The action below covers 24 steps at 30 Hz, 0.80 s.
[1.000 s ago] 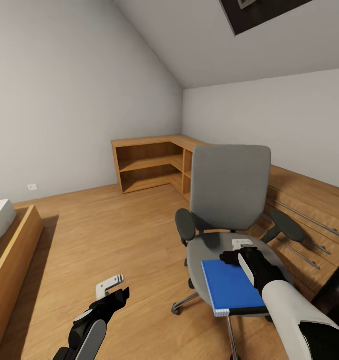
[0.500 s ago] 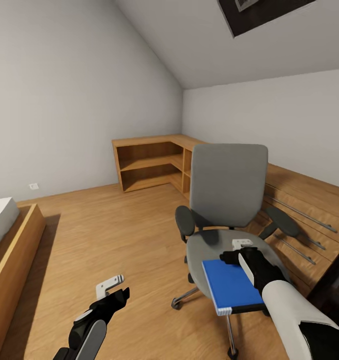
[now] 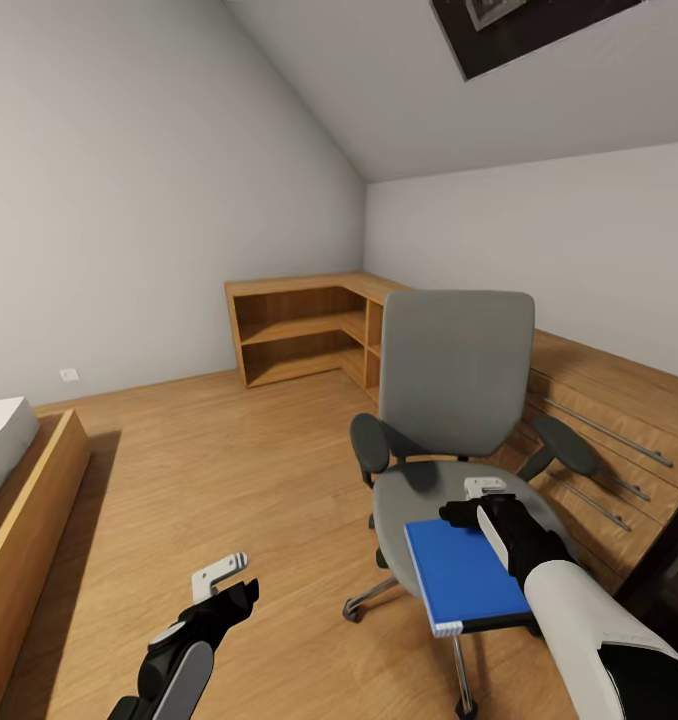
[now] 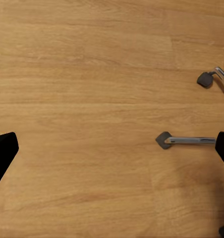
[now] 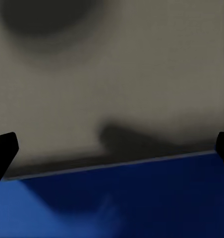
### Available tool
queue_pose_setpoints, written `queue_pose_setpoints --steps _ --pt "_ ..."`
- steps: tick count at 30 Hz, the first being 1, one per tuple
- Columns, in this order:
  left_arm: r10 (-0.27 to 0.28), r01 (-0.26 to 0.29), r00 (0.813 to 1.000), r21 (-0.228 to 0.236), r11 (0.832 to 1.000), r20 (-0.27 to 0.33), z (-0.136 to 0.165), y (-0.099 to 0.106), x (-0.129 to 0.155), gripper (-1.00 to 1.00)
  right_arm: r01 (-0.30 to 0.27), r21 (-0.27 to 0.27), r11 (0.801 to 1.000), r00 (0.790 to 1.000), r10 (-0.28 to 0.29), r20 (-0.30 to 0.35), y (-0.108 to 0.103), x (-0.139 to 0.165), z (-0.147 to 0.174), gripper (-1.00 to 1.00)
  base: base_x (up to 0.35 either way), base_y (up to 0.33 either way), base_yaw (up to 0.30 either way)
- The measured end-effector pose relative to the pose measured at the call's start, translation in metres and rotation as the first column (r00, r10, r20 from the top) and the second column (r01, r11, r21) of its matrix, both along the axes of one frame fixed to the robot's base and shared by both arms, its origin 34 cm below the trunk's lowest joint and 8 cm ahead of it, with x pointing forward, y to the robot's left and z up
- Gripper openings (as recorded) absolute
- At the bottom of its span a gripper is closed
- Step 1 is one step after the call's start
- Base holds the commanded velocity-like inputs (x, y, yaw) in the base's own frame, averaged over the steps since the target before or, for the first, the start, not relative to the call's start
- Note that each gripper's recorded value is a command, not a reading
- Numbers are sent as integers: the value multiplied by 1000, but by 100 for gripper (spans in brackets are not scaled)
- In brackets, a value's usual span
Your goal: In the bedroom, organize the workspace by keeping the computer under the desk, ensuring the monitor is on the desk, placing the keyboard on the desk next to the monitor, placing the mouse on the desk next to the keyboard, moving the folder from the swivel chair onto the desk next to the mouse, stacking the notebook on top of the folder with the pen on top of the notebook, and positioning the swivel chair next to the desk.
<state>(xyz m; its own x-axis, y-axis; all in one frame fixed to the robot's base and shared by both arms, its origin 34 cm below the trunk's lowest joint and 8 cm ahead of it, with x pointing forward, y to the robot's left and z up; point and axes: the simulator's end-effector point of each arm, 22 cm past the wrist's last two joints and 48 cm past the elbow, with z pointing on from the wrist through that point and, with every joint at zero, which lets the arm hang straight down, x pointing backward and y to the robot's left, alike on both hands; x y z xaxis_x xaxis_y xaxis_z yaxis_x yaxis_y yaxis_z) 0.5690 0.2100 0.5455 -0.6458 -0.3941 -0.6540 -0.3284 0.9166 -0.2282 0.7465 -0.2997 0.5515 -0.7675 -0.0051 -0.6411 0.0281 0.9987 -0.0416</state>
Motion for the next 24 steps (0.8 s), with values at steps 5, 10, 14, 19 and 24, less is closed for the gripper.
queue_pose_setpoints --steps 5,10,14,19,24 --pt "0 0 1000 2 1000 1 1 0 -1 100 0 0 1000 1000 0 8 0 1 5 100 0 0 0" --pt "0 0 1000 2 1000 8 4 0 0 100 0 0 1000 1000 0 17 -1 2 10 100 0 0 0" --pt "0 0 1000 2 1000 14 7 1 0 100 0 0 1000 1000 0 24 -1 2 15 100 0 0 0" --pt "1 -1 1000 3 1000 21 10 1 1 100 1 0 1000 1000 -1 31 0 3 20 100 0 0 0" --pt "3 -3 1000 4 1000 27 13 1 1 100 4 1 1000 997 -4 72 -2 11 40 100 0 0 0"
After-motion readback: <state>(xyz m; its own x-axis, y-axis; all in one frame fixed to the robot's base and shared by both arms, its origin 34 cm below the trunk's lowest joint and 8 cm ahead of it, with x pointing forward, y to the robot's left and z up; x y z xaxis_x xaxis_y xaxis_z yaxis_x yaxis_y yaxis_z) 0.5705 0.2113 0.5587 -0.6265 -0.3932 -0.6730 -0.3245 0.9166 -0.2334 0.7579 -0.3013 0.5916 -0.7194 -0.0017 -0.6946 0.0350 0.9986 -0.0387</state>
